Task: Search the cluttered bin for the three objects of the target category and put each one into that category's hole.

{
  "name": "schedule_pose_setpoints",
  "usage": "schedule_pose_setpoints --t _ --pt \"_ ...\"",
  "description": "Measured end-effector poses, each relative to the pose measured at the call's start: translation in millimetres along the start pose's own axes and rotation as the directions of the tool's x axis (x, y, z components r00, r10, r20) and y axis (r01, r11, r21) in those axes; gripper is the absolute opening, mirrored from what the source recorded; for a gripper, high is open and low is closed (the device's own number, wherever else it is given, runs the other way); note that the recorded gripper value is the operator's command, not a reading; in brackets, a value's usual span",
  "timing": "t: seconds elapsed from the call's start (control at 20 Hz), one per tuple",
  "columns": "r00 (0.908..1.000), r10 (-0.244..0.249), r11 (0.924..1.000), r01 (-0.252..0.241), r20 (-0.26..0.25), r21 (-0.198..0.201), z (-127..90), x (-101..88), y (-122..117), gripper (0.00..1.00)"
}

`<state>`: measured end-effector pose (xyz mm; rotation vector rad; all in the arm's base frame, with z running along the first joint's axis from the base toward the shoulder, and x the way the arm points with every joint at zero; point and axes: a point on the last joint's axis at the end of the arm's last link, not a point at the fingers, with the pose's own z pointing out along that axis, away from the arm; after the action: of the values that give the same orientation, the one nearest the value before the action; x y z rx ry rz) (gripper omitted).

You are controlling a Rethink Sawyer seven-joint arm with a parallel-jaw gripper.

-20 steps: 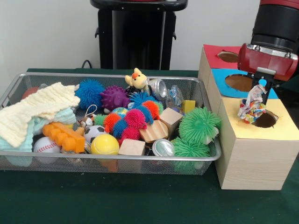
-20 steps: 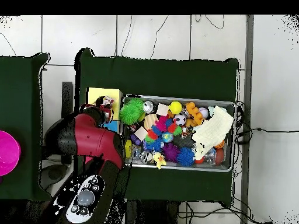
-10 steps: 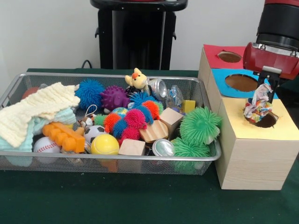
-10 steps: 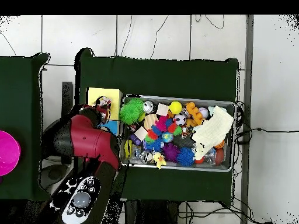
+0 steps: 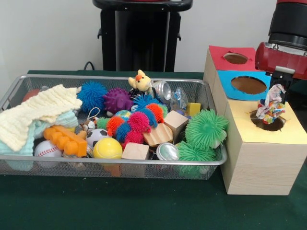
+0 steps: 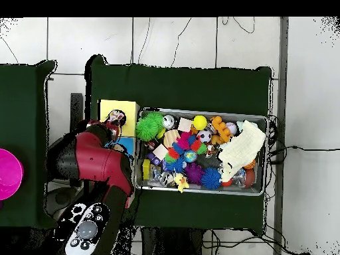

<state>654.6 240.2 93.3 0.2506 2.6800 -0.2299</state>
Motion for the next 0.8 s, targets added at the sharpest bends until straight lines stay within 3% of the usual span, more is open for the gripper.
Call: schedule_pose_setpoints --t 0.8 --pt "0.9997 0.021 0.9998 -0.021 -0.013 0.004 1.2 4.1 -3.1 0.00"
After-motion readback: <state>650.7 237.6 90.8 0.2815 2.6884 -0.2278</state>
